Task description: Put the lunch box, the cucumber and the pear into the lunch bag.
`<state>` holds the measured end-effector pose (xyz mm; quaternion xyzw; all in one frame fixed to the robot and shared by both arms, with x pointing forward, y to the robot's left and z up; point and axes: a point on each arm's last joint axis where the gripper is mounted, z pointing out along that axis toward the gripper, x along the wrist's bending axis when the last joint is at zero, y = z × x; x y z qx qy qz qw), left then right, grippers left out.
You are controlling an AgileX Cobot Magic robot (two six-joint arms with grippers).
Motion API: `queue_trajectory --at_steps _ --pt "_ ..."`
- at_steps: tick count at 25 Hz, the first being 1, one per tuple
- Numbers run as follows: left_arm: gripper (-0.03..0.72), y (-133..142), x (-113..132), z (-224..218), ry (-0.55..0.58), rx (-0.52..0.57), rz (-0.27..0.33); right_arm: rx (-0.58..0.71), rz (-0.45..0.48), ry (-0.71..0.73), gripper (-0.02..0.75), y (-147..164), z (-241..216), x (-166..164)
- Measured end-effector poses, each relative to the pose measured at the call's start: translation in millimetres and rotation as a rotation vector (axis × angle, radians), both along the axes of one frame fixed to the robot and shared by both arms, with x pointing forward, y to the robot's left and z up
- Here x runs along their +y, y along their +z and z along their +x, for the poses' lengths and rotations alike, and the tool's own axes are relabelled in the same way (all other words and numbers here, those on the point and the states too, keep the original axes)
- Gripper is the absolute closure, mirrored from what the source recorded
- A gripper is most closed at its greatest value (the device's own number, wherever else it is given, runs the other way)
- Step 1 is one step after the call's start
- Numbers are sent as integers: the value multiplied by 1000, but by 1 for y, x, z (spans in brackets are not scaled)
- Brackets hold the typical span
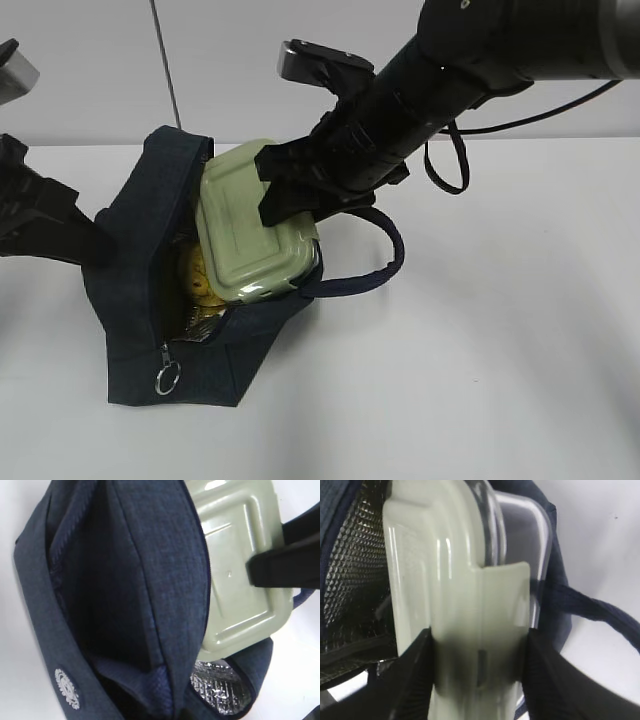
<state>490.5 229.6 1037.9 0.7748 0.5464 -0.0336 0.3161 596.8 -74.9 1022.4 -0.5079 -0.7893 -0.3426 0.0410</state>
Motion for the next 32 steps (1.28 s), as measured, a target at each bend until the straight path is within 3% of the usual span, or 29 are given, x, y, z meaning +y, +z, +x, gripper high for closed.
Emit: queue_trajectory --at_steps 9,16,24,29,32 --pt "685 0 0 0 1 -2 0 46 140 26 375 -8 -4 27" --pt "685 0 0 0 1 -2 0 14 137 77 372 -8 -15 46" --pt "685 0 0 0 1 -2 0 -38 149 180 169 13 -16 53" --pt "685 0 0 0 2 -2 1 -97 94 208 164 36 -13 50" --pt "685 0 0 0 2 -2 1 -131 5 178 166 44 -12 41"
